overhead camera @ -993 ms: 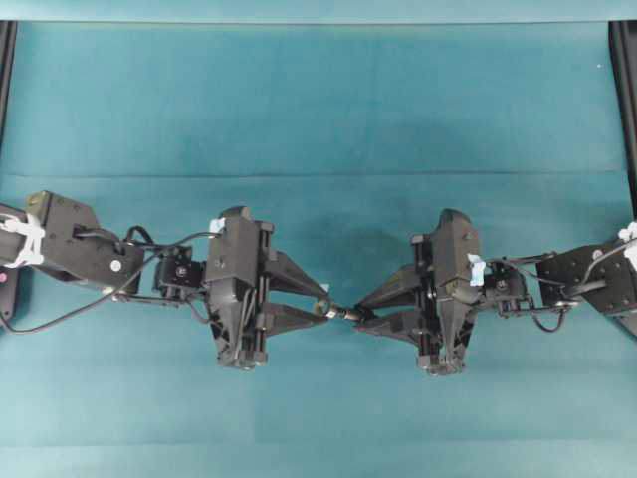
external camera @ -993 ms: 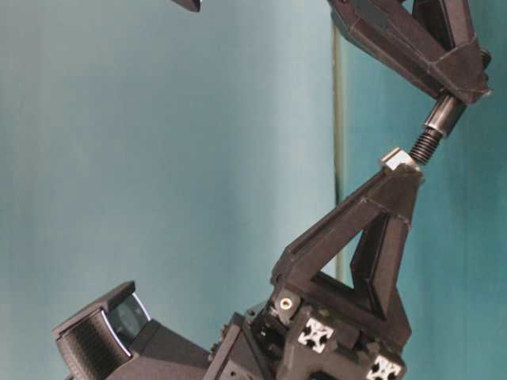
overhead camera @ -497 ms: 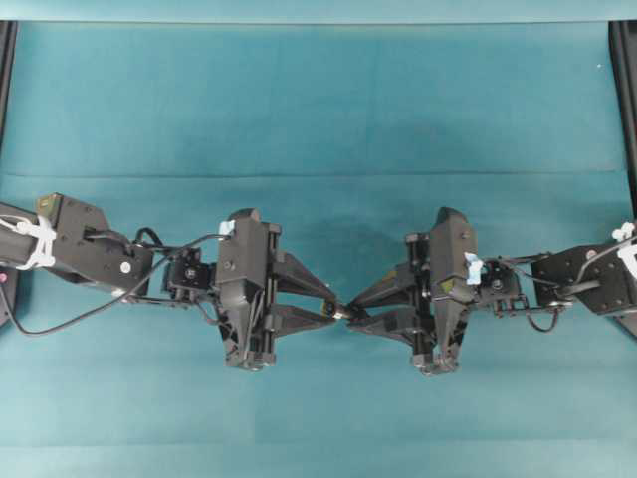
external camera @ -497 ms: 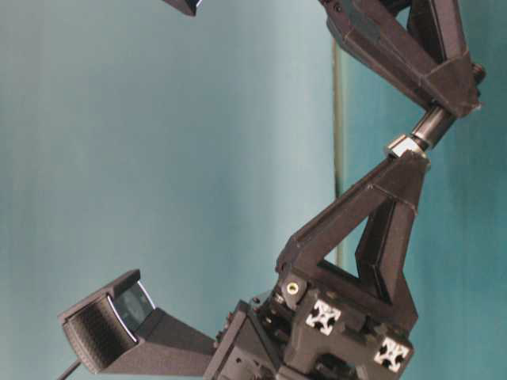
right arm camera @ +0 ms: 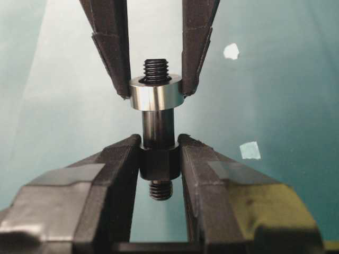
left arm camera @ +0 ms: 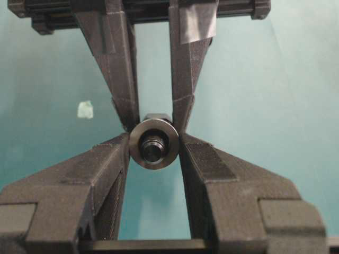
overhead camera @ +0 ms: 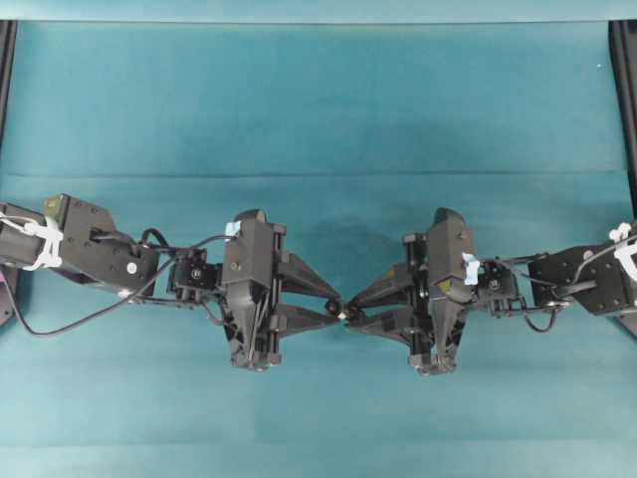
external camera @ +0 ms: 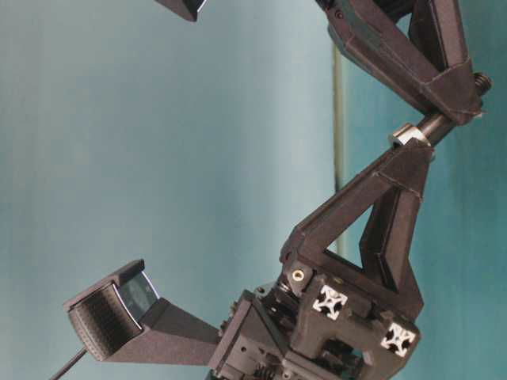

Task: Insert the washer onto the shaft with both hands.
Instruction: 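Push the washer down the shaft onto the hex collar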

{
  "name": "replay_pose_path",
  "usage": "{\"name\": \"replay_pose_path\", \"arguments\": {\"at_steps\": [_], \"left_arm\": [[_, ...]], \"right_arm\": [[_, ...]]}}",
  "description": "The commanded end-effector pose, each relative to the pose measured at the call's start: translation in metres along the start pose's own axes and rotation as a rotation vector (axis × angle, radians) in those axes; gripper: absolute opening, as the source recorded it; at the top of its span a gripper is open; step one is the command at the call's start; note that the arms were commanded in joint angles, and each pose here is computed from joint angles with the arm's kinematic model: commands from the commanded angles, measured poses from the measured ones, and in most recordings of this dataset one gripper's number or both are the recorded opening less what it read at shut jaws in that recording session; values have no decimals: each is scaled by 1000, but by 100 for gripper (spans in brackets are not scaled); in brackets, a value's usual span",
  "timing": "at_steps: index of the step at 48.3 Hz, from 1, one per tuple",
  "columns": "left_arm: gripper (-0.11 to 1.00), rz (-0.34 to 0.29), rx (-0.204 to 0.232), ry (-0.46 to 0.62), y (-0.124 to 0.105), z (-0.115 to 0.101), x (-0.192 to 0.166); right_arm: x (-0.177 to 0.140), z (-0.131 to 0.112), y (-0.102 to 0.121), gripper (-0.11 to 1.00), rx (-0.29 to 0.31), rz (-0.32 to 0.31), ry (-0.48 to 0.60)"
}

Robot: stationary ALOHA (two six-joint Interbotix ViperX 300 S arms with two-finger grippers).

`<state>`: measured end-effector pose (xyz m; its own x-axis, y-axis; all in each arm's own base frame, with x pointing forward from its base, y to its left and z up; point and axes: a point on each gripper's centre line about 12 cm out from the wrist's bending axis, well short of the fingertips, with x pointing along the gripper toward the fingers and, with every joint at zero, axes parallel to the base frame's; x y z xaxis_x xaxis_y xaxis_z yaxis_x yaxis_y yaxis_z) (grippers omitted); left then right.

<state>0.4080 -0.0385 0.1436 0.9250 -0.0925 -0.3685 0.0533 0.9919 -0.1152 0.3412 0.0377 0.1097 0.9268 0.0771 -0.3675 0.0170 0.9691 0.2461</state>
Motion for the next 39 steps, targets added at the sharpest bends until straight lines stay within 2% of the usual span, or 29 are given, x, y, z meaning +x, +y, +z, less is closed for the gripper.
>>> {"name": "replay_pose_path", "arguments": {"at_steps": [1, 26, 39], "left_arm": [[37, -7, 5, -21, -2, 7, 1], [37, -1, 7, 3, -1, 4, 2], [37, -3, 7, 0, -2, 5, 3]], "right_arm": [[2, 10, 0, 0, 13, 3, -45], [3, 15, 0, 0, 15, 6, -70], [7, 25, 3, 0, 19, 16, -105]]}}
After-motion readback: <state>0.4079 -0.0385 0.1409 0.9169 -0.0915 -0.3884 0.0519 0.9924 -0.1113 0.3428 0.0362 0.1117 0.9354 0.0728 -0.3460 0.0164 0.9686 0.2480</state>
